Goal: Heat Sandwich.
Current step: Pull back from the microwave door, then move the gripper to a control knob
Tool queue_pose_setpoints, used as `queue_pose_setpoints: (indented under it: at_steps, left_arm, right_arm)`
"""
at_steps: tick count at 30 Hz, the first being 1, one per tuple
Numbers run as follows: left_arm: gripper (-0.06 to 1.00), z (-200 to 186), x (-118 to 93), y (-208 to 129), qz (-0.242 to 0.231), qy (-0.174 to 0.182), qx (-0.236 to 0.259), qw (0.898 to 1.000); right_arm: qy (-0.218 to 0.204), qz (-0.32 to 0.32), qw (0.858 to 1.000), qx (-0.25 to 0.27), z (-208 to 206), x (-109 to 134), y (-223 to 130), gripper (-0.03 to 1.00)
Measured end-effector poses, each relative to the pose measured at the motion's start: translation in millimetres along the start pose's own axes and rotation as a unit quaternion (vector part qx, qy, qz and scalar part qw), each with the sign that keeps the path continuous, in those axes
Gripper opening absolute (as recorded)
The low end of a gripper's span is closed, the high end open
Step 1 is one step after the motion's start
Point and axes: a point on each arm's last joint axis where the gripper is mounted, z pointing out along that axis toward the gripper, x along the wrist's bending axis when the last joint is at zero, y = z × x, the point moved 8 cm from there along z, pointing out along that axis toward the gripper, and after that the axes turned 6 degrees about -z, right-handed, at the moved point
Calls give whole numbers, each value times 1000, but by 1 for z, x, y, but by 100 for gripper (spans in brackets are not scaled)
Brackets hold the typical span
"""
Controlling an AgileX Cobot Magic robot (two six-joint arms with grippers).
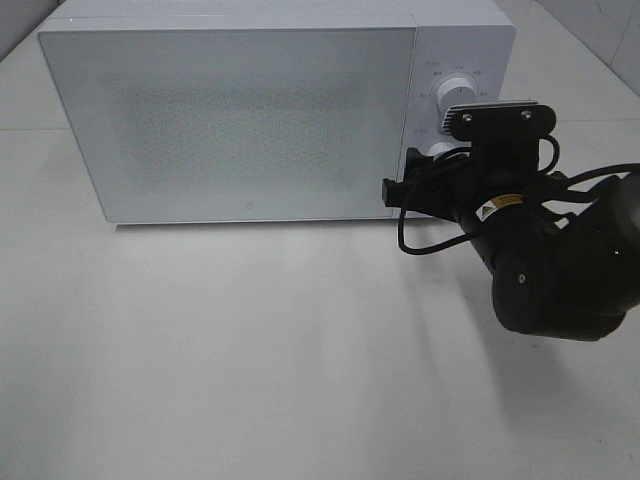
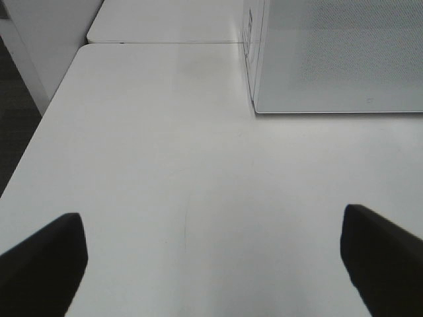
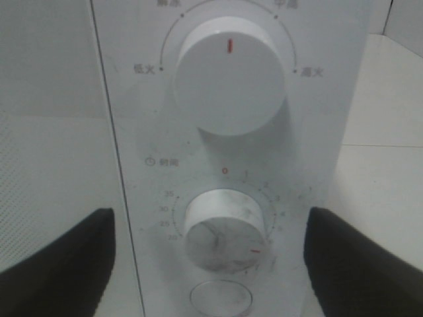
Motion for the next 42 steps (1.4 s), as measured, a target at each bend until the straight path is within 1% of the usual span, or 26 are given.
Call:
queue_pose_setpoints:
  at_steps: [6, 13, 20, 27, 28, 31, 32, 33, 34, 35, 36, 37, 42]
  left_arm:
    - [97, 0, 0, 0, 0, 0, 0, 1000]
    - [97, 0, 0, 0, 0, 0, 0, 1000]
    - [97, 0, 0, 0, 0, 0, 0, 1000]
    - [97, 0, 0, 0, 0, 0, 0, 1000]
    - [97, 0, 0, 0, 0, 0, 0, 1000]
    - [97, 0, 0, 0, 0, 0, 0, 1000]
    - [97, 0, 0, 0, 0, 0, 0, 1000]
    - [97, 0, 0, 0, 0, 0, 0, 1000]
    - [97, 0, 0, 0, 0, 0, 0, 1000]
    - [97, 0, 0, 0, 0, 0, 0, 1000]
    - [97, 0, 0, 0, 0, 0, 0, 1000]
    - [97, 0, 0, 0, 0, 0, 0, 1000]
    - [97, 0, 0, 0, 0, 0, 0, 1000]
  right_arm:
    - [6, -2, 1000, 5, 14, 7, -5, 76]
    - [-3, 2, 1000, 7, 22, 1, -6, 76]
    - [-14, 4, 1000, 13, 26, -10, -8, 76]
    - [-12, 2, 1000, 17, 26, -9, -10, 75]
    - [-11, 2, 1000, 17, 26, -9, -10, 74]
    - [-10, 2, 1000, 20, 26, -9, -11, 64]
    - [-10, 2, 1000, 20, 26, -9, -11, 64]
    - [-10, 2, 1000, 20, 26, -9, -11, 61]
    - [-9, 1, 1000, 20, 26, -8, -11, 52]
    - [-6, 0, 1000, 20, 26, -7, -11, 47]
    - [-6, 0, 1000, 20, 26, -7, -11, 47]
    - [-6, 0, 1000, 20, 26, -7, -11, 44]
    - [-4, -4, 1000, 21, 25, -7, -12, 44]
